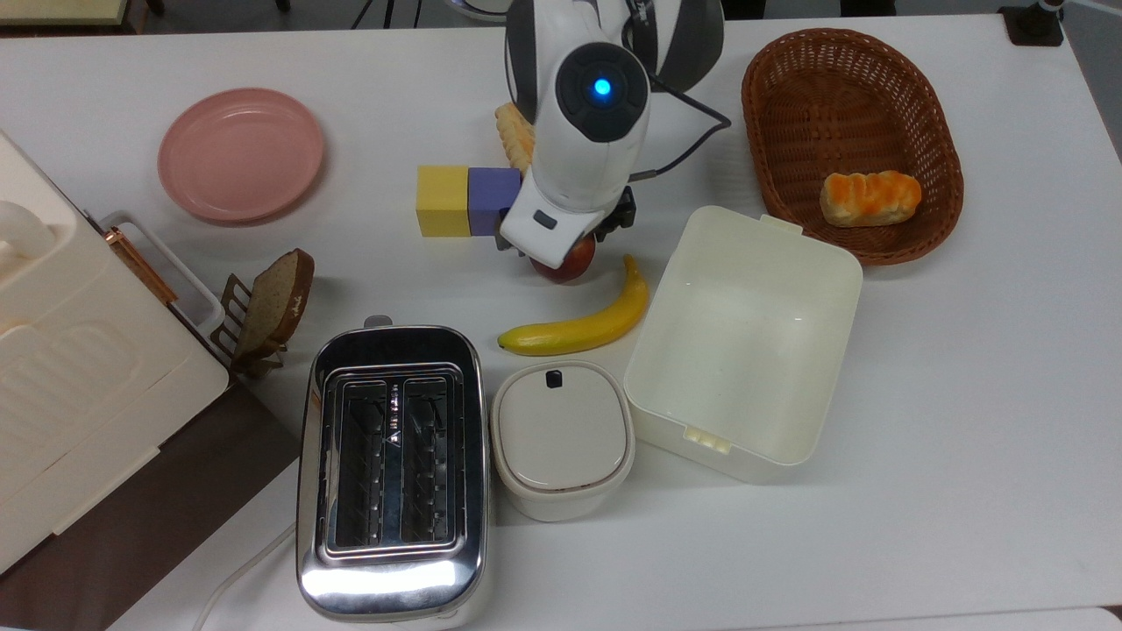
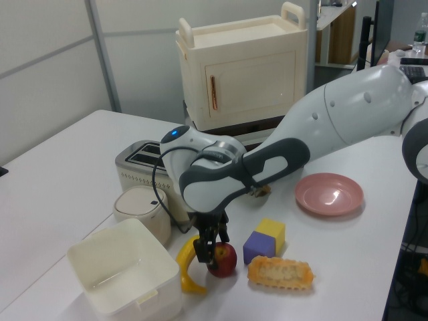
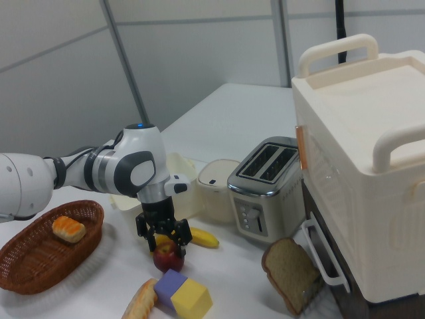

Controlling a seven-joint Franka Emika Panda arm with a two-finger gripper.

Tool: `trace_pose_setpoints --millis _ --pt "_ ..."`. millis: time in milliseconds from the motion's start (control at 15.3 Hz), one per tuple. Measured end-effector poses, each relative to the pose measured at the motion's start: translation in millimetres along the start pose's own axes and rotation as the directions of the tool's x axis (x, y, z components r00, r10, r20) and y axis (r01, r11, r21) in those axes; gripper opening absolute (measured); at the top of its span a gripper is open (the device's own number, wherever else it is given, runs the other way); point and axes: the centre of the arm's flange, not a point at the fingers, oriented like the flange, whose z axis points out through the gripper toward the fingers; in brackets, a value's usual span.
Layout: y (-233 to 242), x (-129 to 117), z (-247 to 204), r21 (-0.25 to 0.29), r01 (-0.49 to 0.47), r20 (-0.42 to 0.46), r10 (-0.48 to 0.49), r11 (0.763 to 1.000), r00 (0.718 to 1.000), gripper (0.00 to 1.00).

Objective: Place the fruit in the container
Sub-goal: 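Close the gripper around the red apple and lift it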

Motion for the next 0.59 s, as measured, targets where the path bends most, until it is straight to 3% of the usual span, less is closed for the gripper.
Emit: trace_pose_setpoints --millis 131,261,588 --pt "-7.8 2.9 6.9 -0.012 -0.001 0.005 0.001 1.0 1.0 0.98" --pt "-14.3 4.6 6.6 -0.045 -0.012 0.001 0.012 0.999 1.0 0.85" --pt "-7.0 -1.2 -15.5 -0.059 -0.036 -0.015 0.035 0.998 0.999 0.85"
